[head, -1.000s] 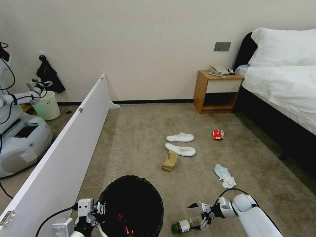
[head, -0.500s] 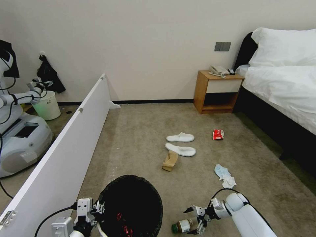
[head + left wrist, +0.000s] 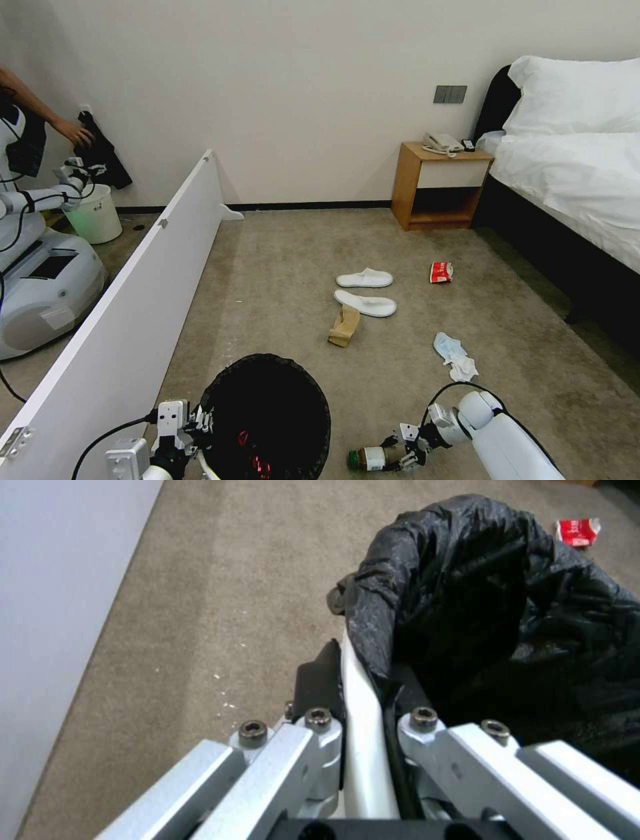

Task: Pick up the trash bin, then pick up the garbage from the floor and place it into the trash bin.

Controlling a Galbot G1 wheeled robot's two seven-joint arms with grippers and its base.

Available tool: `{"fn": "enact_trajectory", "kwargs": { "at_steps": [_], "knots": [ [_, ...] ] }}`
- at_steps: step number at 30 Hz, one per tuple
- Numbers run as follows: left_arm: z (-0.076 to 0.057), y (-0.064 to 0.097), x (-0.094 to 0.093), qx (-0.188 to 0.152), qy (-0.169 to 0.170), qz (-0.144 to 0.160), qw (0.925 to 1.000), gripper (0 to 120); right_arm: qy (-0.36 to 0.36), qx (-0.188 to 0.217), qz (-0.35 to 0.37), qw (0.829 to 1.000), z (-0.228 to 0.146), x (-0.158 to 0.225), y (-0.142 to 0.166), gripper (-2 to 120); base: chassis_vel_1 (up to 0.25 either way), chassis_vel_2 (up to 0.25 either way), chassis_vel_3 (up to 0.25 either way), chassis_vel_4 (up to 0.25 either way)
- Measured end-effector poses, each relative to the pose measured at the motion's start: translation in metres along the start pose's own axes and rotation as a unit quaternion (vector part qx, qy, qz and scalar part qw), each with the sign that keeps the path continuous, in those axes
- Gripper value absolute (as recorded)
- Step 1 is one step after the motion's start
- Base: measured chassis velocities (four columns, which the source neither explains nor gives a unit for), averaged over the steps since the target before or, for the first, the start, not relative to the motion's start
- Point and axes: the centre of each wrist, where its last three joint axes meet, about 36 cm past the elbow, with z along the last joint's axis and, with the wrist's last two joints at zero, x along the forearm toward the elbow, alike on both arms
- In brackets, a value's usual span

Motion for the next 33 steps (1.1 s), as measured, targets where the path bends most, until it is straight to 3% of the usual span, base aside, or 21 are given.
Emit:
{"fn": "enact_trajectory", "kwargs": {
  "at_steps": [4,9,13,15,16,17,18,21,22,24,25,27,29,30,31,33],
  "knots": [
    [0.000,0.000,0.000,0.000,0.001,0.000,1.0000,4,-0.007,-0.004,0.007,1.000,0.006,0.004,0.005,28,0.000,0.000,0.000,0.000],
    [0.000,-0.001,-0.001,-0.001,0.000,0.002,1.0000,4,-0.039,-0.020,0.040,0.998,0.022,0.010,0.018,28,0.000,0.000,0.000,0.000],
    [-0.001,-0.001,-0.003,-0.004,-0.001,0.005,1.0000,4,-0.114,-0.048,0.104,0.987,0.038,0.025,0.032,28,0.000,0.000,0.000,0.000],
    [-0.004,-0.001,-0.004,-0.007,-0.003,0.009,0.9999,4,-0.230,-0.084,0.183,0.952,0.047,0.040,0.049,28,0.000,0.000,0.000,0.000],
    [-0.004,-0.001,-0.004,-0.007,-0.003,0.009,0.9999,4,-0.230,-0.084,0.183,0.952,0.047,0.040,0.049,28,0.000,0.000,0.000,0.000],
    [-0.004,-0.002,-0.004,-0.007,-0.004,0.010,0.9999,4,-0.259,-0.095,0.198,0.941,0.047,0.043,0.054,28,0.000,0.000,0.000,0.000],
    [-0.006,-0.003,-0.004,-0.008,-0.007,0.014,0.9998,4,-0.321,-0.107,0.219,0.915,0.038,0.050,0.059,28,0.000,0.000,0.000,0.000],
    [-0.007,-0.003,-0.004,-0.009,-0.007,0.016,0.9998,4,-0.347,-0.108,0.221,0.905,0.031,0.054,0.059,28,0.000,0.000,0.000,0.000],
    [-0.008,-0.005,-0.004,-0.008,-0.008,0.021,0.9997,4,-0.392,-0.105,0.216,0.888,0.011,0.060,0.059,28,0.000,0.000,0.000,0.000],
    [-0.008,-0.008,-0.003,-0.007,-0.007,0.028,0.9996,4,-0.442,-0.095,0.202,0.869,-0.018,0.062,0.057,28,0.000,0.000,0.000,0.000],
    [-0.008,-0.008,-0.003,-0.007,-0.007,0.028,0.9996,4,-0.442,-0.095,0.202,0.869,-0.018,0.062,0.057,28,0.000,0.000,0.000,0.000],
    [-0.008,-0.012,-0.002,-0.007,-0.006,0.035,0.9993,4,-0.504,-0.067,0.160,0.846,-0.072,0.061,0.052,28,0.000,0.000,0.000,0.000],
    [-0.008,-0.013,-0.002,-0.007,-0.006,0.037,0.9993,4,-0.521,-0.058,0.144,0.839,-0.090,0.057,0.050,28,0.000,0.000,0.000,0.000],
    [-0.009,-0.014,-0.002,-0.007,-0.007,0.041,0.9991,4,-0.553,-0.042,0.112,0.825,-0.125,0.047,0.045,28,0.000,0.000,0.000,0.000],
    [-0.009,-0.014,-0.002,-0.007,-0.007,0.041,0.9991,4,-0.553,-0.042,0.112,0.825,-0.125,0.047,0.045,28,0.000,0.000,0.000,0.000],
    [-0.010,-0.018,-0.001,-0.009,-0.007,0.050,0.9987,4,-0.587,-0.011,0.038,0.808,-0.183,0.021,0.036,28,0.000,0.000,0.000,0.000]
  ]
}}
